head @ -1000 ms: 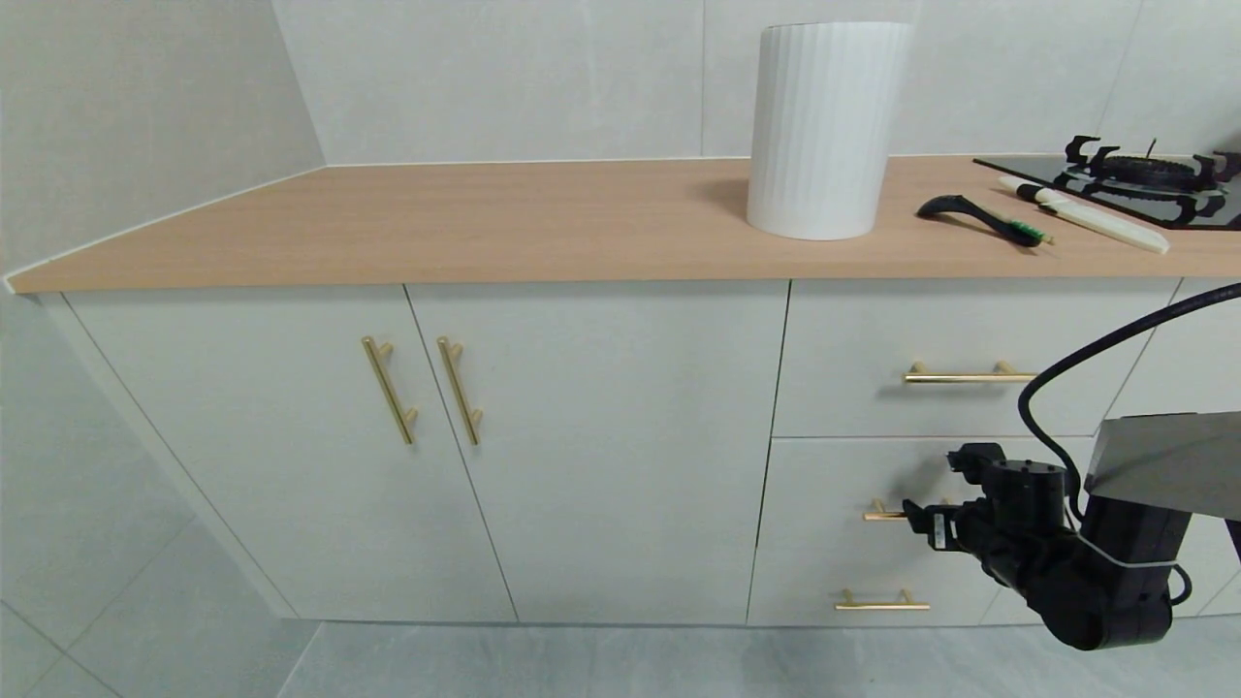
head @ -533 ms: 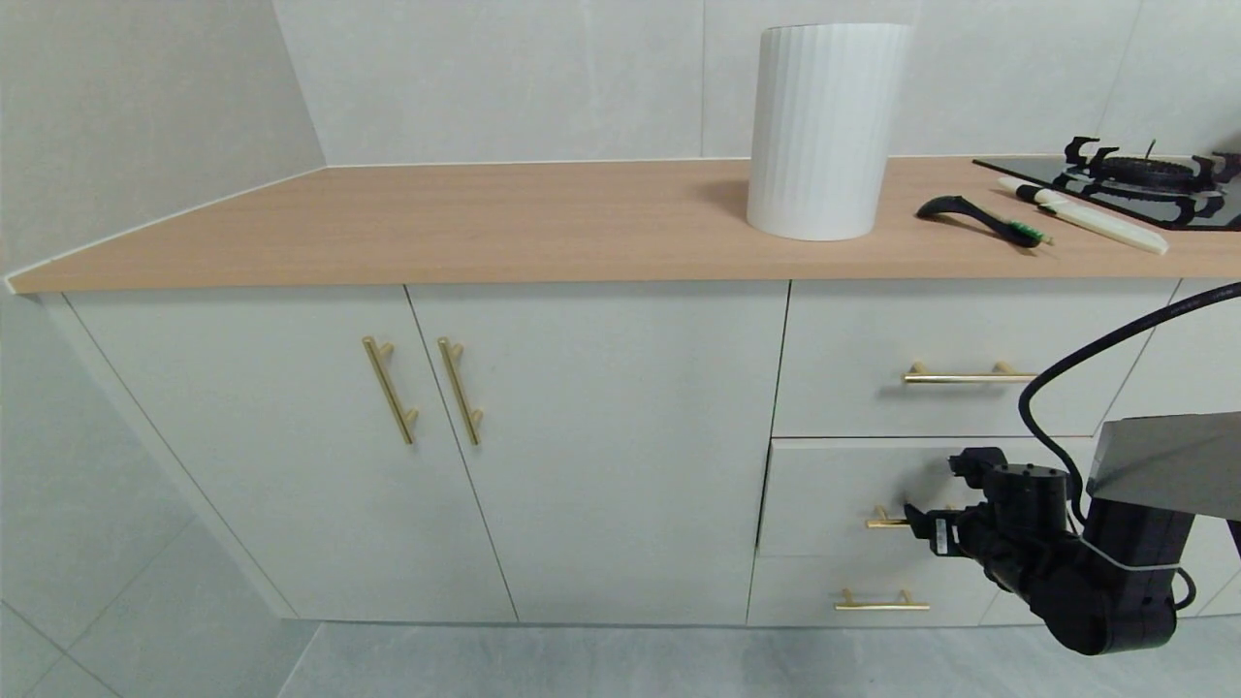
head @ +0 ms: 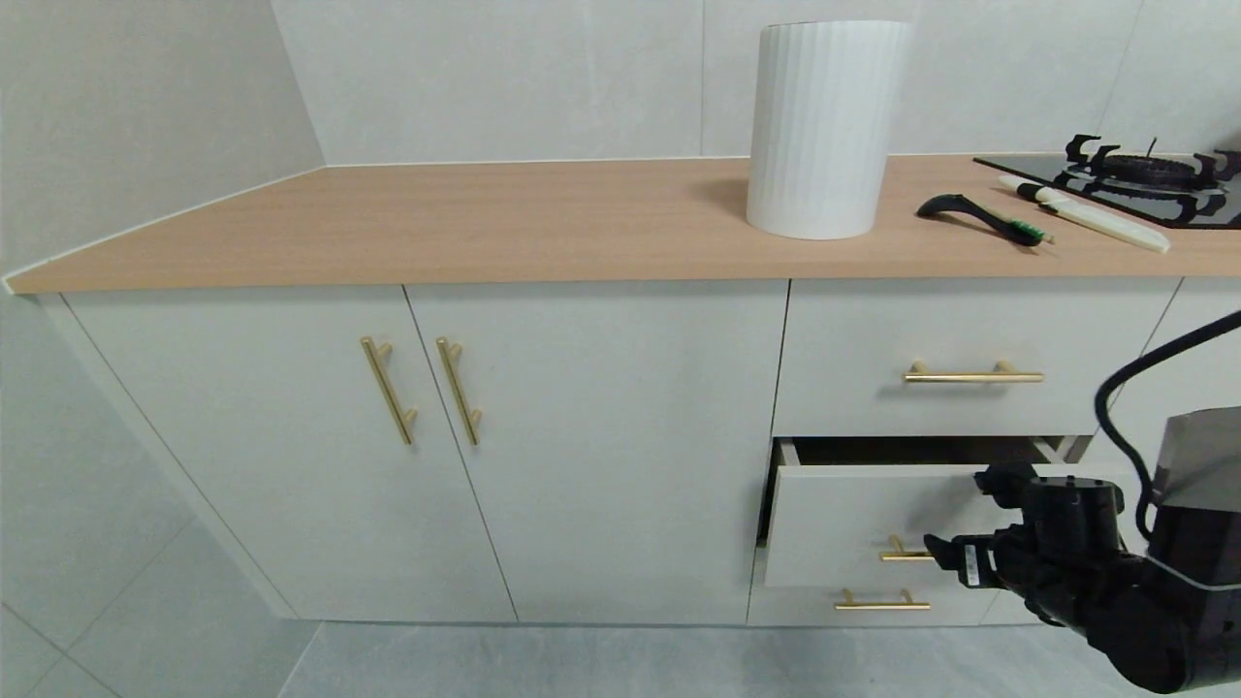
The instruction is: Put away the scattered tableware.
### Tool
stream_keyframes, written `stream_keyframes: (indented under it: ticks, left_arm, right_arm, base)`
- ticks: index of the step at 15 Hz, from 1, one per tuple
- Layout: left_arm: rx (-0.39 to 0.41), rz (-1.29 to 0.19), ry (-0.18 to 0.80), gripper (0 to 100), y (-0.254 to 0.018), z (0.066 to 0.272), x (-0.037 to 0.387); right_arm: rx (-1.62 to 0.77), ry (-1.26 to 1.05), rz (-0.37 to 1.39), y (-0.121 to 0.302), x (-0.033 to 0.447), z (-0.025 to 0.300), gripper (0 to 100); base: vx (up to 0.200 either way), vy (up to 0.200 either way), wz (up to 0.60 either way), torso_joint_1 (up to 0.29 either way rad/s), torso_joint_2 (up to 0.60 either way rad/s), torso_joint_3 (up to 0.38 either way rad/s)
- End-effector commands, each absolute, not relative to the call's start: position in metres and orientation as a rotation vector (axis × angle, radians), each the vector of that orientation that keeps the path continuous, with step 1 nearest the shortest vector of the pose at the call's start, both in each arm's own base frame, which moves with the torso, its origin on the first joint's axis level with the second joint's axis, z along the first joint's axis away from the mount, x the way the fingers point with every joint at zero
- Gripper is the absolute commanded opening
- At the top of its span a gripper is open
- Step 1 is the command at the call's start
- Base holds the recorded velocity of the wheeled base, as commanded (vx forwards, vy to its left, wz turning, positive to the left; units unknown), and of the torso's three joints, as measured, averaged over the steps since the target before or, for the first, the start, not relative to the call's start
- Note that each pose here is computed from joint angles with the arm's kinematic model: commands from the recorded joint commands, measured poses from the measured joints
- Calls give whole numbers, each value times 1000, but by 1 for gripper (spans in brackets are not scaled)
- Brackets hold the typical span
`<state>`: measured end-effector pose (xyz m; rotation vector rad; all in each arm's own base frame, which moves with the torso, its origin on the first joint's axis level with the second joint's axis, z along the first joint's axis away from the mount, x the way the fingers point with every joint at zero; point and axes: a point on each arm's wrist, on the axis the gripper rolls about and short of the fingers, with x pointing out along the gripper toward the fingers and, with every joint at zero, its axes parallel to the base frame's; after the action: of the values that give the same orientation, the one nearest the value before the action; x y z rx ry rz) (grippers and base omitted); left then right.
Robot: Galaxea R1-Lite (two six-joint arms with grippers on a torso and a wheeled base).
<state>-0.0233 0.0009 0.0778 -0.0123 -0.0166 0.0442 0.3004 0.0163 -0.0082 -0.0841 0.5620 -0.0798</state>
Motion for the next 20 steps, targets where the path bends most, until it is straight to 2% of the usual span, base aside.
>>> stream_keyframes:
  ticks: [1, 2, 4, 6, 7, 12, 15, 20]
  left_arm:
    - [-13, 44, -16, 100, 1, 78, -23]
    - [-13, 44, -16, 100, 1, 78, -23]
    - [-13, 44, -16, 100, 1, 78, -23]
    - [-13, 44, -16, 100, 1, 78, -23]
    - [-13, 46, -16, 100, 1, 78, -23]
    - [-13, 46, -16, 100, 1, 78, -23]
    - [-13, 46, -17, 100, 1, 78, -23]
    - [-13, 46, -17, 100, 1, 78, -23]
  right_arm:
    - [-79, 441, -25, 27, 261, 52, 100]
    - [-83, 405, 18, 36, 245, 90, 100]
    - [-83, 401, 48, 42, 235, 141, 100]
    - [-66, 445, 51, 44, 241, 179, 100]
    - [-56, 498, 42, 46, 251, 184, 100]
    - [-30, 623, 23, 52, 282, 156, 100]
    - [-39, 700, 6, 54, 314, 110, 100]
    - [-4, 679, -13, 53, 330, 88, 100]
  base:
    - [0, 0, 0, 0, 0, 0]
    - [0, 0, 0, 0, 0, 0]
    - [0, 0, 0, 0, 0, 0]
    - [0, 0, 0, 0, 0, 0]
    - [0, 0, 0, 0, 0, 0]
    - [0, 0, 0, 0, 0, 0]
    - [0, 0, 0, 0, 0, 0]
    - [0, 0, 0, 0, 0, 0]
